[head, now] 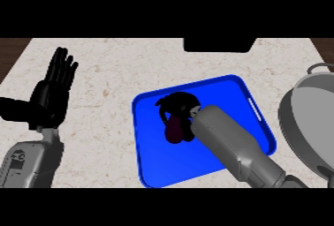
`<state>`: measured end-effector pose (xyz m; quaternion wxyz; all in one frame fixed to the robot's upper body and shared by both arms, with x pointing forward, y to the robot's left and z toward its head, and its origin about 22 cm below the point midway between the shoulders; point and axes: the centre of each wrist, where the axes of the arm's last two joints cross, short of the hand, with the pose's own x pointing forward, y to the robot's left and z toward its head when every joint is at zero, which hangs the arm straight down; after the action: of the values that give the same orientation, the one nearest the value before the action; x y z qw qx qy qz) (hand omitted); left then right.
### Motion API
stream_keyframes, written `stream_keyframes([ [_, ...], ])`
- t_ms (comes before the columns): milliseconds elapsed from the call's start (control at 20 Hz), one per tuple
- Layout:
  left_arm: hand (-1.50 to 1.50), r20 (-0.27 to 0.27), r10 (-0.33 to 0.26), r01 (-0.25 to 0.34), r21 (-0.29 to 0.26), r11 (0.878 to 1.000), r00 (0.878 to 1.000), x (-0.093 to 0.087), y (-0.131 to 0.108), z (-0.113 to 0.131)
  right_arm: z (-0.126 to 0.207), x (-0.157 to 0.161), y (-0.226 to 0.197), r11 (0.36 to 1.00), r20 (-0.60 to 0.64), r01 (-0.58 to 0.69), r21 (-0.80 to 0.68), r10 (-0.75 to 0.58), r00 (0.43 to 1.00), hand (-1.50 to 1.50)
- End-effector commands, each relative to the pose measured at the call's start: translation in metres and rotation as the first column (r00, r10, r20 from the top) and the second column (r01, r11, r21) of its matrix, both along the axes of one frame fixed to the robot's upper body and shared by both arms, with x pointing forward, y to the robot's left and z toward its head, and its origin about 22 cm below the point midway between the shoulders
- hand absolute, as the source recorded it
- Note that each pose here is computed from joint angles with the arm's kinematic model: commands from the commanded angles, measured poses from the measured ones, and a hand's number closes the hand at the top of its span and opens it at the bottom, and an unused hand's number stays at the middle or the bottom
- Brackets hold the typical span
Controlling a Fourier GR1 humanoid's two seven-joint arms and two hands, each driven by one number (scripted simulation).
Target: Pick the eggplant from the tray and place it in the pot
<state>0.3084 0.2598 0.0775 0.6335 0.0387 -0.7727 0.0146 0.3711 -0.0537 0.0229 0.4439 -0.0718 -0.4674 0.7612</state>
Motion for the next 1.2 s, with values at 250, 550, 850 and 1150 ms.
stream_keyframes([
  [250, 0.0, 0.004, 0.004, -0.004, 0.023, 1.0, 1.0, -0.006, 0.012, 0.012, 0.02, 0.0, 0.026, 1.0, 0.143, 0.009, 0.005, -0.01, 0.99, 1.5],
  [550, 0.0, -0.027, 0.057, -0.057, 0.006, 0.998, 0.998, -0.004, 0.022, 0.006, 0.024, -0.06, 0.038, 0.971, 0.265, 0.102, 0.215, -0.158, 0.951, 1.5],
  [850, 0.0, -0.061, 0.124, -0.124, 0.007, 0.992, 0.99, -0.02, 0.032, -0.014, 0.039, -0.108, 0.036, 0.87, 0.38, 0.203, 0.45, -0.392, 0.838, 1.5],
  [1150, 0.0, -0.047, 0.162, -0.162, 0.013, 0.987, 0.986, -0.024, 0.048, -0.012, 0.083, -0.132, -0.007, 0.751, 0.487, 0.311, 0.583, -0.629, 0.606, 1.5],
])
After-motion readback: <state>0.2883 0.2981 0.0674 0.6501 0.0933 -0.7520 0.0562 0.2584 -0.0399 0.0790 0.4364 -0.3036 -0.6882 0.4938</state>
